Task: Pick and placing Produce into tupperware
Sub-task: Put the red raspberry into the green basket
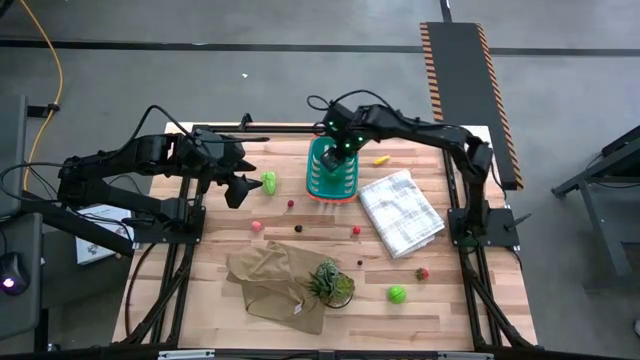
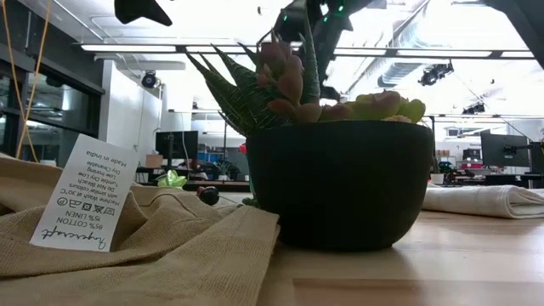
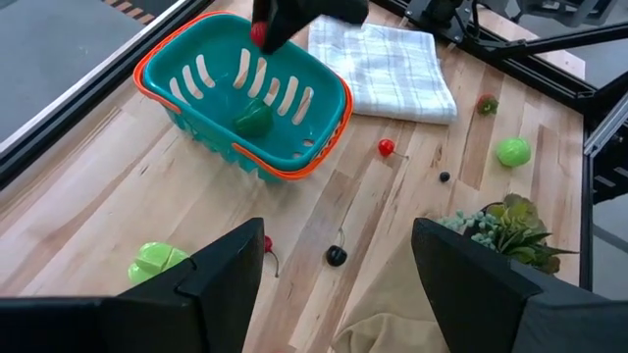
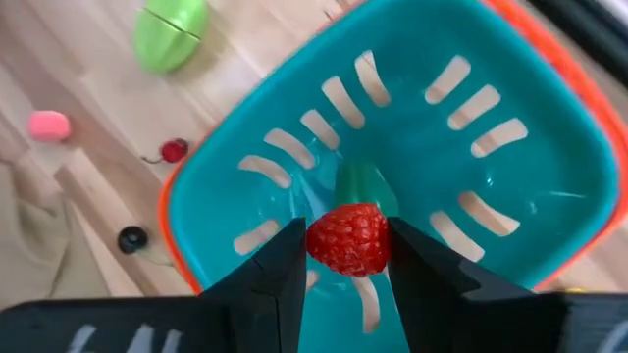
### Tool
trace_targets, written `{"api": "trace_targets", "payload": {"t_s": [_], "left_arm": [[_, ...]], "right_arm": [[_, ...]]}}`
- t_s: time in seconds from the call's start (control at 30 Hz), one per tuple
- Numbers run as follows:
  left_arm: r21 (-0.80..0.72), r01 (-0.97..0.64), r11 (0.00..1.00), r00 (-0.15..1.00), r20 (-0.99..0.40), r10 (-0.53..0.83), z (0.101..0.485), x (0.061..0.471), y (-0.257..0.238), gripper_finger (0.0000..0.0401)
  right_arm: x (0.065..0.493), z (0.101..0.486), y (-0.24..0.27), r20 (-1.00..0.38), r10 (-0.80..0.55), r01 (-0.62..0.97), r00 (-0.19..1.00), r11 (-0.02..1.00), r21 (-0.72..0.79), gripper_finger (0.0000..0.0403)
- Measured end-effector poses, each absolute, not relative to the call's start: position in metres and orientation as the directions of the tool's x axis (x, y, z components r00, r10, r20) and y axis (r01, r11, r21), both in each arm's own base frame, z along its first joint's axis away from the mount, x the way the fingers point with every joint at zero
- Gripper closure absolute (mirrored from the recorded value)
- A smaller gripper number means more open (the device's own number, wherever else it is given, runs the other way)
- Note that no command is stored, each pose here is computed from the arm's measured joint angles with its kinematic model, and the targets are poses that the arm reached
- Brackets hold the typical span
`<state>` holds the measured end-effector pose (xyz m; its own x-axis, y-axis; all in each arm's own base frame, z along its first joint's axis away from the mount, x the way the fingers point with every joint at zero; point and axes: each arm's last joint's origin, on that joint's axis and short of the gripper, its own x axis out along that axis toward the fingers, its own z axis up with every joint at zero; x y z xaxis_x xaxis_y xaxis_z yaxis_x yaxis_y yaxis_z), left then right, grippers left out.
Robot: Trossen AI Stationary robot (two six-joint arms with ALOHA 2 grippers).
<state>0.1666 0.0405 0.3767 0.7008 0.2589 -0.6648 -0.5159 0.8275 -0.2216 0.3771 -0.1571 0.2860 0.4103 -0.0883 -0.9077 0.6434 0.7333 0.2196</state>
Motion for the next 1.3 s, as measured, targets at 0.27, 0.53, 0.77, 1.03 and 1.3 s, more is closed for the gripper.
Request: {"api": "trace_targets", "payload": {"t_s": [0.27, 0.53, 0.77, 1.03, 1.3], "left_arm": [[-0.204, -0.503, 0.84, 0.701, -0.665, 0.259, 0.377, 0.167, 0.041, 0.0153], [-0.203, -0.503, 0.84, 0.701, -0.665, 0.259, 0.377, 0.167, 0.041, 0.0153], [-0.203, -0.503, 0.84, 0.701, -0.665, 0.259, 0.377, 0.167, 0.041, 0.0153], [-0.204, -0.503, 0.84, 0.701, -0.665, 0.259, 0.377, 0.167, 0.041, 0.0153], [-0.204, -0.503, 0.84, 0.701, -0.665, 0.259, 0.377, 0.167, 0.041, 0.0153]], "right_arm": [[0.388, 0.258, -0.165, -0.935, -0.088, 0.692, 0.344, 0.696, 0.189, 0.029], [0.396, 0.237, -0.169, -0.947, -0.096, 0.713, 0.308, 0.682, 0.163, 0.029], [0.4, 0.224, -0.171, -0.956, -0.087, 0.722, 0.278, 0.675, 0.149, 0.029], [0.4, 0.222, -0.172, -0.957, -0.114, 0.712, 0.265, 0.693, 0.115, 0.029], [0.4, 0.222, -0.172, -0.957, -0.109, 0.688, 0.268, 0.717, 0.11, 0.029]]}}
